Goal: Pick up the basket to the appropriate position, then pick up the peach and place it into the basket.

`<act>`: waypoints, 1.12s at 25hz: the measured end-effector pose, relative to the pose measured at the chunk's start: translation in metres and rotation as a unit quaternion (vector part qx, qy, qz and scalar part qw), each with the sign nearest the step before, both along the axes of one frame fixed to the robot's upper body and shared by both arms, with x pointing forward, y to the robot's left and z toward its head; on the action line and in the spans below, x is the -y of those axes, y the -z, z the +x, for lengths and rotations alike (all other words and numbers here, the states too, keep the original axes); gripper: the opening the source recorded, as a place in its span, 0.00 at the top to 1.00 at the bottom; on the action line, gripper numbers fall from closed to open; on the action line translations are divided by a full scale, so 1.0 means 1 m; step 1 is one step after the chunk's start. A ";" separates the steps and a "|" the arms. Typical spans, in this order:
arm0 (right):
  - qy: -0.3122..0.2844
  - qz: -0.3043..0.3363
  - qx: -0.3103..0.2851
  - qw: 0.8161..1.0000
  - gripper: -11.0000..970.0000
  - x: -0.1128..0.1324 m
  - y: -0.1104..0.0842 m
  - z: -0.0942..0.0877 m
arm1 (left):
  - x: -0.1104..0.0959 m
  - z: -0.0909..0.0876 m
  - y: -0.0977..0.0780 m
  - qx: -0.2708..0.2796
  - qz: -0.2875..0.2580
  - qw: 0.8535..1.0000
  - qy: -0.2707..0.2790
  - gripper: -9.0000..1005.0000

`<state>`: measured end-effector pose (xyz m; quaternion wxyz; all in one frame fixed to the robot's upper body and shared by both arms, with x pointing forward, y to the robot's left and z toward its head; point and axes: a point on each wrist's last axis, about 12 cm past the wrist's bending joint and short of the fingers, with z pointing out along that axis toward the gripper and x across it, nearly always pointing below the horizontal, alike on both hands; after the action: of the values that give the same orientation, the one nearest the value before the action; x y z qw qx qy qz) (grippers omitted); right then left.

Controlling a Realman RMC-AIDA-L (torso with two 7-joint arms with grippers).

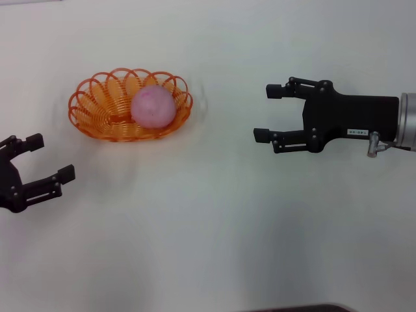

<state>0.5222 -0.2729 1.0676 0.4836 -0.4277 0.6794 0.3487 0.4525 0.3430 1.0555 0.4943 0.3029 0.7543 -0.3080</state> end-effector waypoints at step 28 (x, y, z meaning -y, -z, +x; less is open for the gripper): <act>-0.003 0.007 -0.022 1.000 0.06 0.027 -0.008 -0.006 | -0.004 -0.003 0.000 0.000 -0.003 1.000 -0.011 0.10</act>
<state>0.5164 -0.2995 1.0751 0.4704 -0.4188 0.6860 0.3644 0.4499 0.3466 1.0553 0.4983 0.2930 0.7568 -0.3053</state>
